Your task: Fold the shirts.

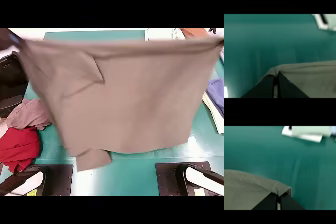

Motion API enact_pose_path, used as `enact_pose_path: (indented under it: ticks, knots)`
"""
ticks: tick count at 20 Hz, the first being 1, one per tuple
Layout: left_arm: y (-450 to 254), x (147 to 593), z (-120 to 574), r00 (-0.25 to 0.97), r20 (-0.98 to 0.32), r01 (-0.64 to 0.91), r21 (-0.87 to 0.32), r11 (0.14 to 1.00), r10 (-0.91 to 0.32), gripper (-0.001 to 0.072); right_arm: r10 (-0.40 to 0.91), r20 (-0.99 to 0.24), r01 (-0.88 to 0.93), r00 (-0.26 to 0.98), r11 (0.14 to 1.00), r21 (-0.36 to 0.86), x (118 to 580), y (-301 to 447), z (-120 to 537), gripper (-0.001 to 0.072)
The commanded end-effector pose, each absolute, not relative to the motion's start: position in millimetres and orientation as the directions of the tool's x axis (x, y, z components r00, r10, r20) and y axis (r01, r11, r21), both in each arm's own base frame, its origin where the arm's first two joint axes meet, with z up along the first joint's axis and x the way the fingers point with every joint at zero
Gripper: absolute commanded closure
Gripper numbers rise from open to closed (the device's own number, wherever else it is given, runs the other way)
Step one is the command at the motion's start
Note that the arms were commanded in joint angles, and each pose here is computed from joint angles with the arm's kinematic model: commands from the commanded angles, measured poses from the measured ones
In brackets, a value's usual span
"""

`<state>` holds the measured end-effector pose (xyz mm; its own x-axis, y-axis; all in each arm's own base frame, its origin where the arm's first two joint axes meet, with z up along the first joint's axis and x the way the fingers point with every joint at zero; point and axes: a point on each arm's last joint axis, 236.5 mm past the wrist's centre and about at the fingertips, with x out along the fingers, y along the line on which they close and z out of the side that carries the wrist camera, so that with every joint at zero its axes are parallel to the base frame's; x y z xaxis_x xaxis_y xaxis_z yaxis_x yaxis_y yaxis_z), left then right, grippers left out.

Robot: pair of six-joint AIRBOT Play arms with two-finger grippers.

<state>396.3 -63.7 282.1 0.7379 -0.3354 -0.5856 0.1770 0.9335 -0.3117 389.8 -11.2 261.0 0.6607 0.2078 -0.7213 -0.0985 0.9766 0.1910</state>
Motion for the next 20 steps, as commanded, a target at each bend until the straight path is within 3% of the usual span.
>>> enact_pose_path:
  ticks: [1, 4, 6, 9, 11, 15, 20]
  knots:
    - [-68, 426, 132, 0.475, -0.794, 0.067, -0.397, 0.915, -0.379, 0.0684, 0.251, -0.895, -0.049, 0.367, 0.967, 0.251, 410, -7, 126, 0.0689]
    - [-76, 463, 57, 0.399, -0.809, 0.043, -0.454, 0.890, -0.431, 0.0684, 0.266, -0.932, -0.017, 0.247, 0.963, 0.270, 435, -6, 54, 0.0689]
    - [-86, 491, 45, 0.426, -0.767, 0.040, -0.514, 0.857, -0.480, 0.0684, 0.277, -0.929, -0.009, 0.247, 0.959, 0.284, 460, -7, 35, 0.0689]
    - [-85, 508, 54, 0.449, -0.755, 0.061, -0.508, 0.859, -0.478, 0.0684, 0.287, -0.920, -0.020, 0.268, 0.956, 0.292, 483, -9, 39, 0.0689]
    - [-84, 492, 58, 0.383, -0.787, 0.088, -0.490, 0.867, -0.484, 0.0684, 0.283, -0.923, -0.033, 0.259, 0.958, 0.285, 478, -14, 46, 0.0689]
    - [-73, 431, 13, 0.123, -0.902, 0.075, -0.407, 0.911, -0.413, 0.0684, 0.238, -0.953, 0.002, 0.188, 0.970, 0.243, 437, -34, 33, 0.0689]
    - [-86, 397, -41, 0.013, -0.912, -0.009, -0.411, 0.912, -0.411, 0.0681, 0.243, -0.963, 0.035, 0.116, 0.968, 0.248, 398, -29, -7, 0.0688]
